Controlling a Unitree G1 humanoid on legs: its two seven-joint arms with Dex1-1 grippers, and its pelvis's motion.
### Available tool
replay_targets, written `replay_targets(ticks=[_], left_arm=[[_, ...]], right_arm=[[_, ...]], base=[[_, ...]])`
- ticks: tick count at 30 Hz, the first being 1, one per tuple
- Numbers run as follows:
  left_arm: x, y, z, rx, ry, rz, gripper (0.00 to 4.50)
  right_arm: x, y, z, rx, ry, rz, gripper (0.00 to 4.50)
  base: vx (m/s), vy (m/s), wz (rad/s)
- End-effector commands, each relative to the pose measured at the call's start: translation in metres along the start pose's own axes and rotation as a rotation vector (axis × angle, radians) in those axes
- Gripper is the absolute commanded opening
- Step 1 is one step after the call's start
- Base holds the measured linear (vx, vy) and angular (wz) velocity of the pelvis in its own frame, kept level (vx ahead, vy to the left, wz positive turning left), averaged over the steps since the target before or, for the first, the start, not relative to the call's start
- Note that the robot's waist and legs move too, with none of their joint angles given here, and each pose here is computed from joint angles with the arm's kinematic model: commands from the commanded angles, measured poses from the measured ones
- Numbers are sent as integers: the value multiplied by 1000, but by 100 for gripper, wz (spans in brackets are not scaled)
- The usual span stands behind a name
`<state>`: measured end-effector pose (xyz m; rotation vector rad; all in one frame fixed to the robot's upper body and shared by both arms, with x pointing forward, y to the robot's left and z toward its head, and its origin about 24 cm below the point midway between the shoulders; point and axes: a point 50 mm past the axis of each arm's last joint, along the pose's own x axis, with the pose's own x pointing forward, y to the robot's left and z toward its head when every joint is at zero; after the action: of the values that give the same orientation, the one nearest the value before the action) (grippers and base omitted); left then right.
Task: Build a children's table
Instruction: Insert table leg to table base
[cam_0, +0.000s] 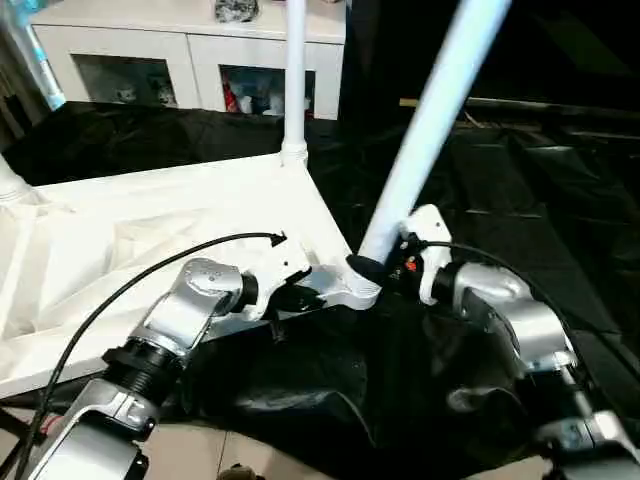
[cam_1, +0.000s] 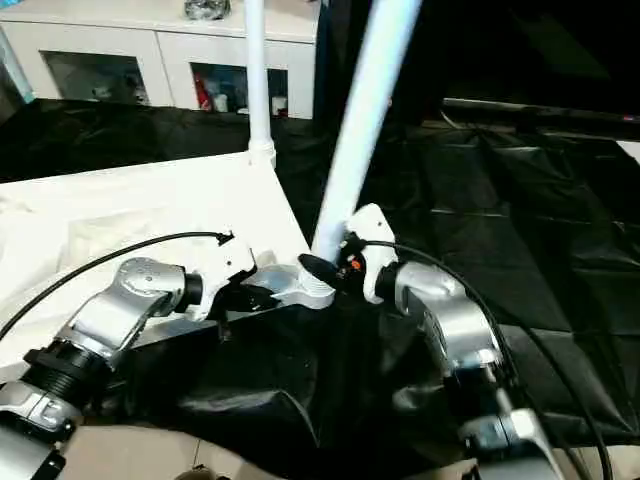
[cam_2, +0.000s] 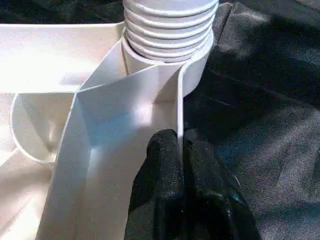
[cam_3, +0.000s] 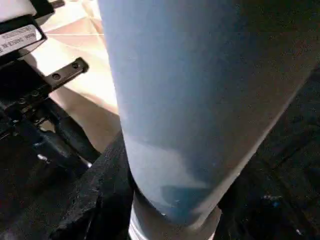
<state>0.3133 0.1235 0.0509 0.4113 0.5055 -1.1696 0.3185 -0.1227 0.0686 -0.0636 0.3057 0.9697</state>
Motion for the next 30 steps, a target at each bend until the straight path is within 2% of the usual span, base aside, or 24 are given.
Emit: replay_targets(ticks=[1,8,12,13,20,26,30], left_arm=[[-4,3,0,33,12,16,0],[-5,1,4,91,6,-41,0],[-9,-5,8,156,-7,-129,0],[-13,-7,10,210,-3,-183,0],[-19,-4,13,234,-6,-201,0],[-19,4,13,209,-2,-126,0],[-20,7,15,172,-23,-98,0]], right_arm=[[8,14,-25,42,113,139,190],[7,15,-25,22,136,240,190],[3,16,-26,3,146,305,190],[-2,17,-26,-28,154,376,190],[-10,25,-28,-53,164,473,190],[-8,26,-33,-45,153,440,190],[3,14,-36,-36,147,265,190]], base=[[0,0,0],[0,0,0],[0,0,0],[0,0,0],[0,0,0],[0,0,0],[0,0,0]])
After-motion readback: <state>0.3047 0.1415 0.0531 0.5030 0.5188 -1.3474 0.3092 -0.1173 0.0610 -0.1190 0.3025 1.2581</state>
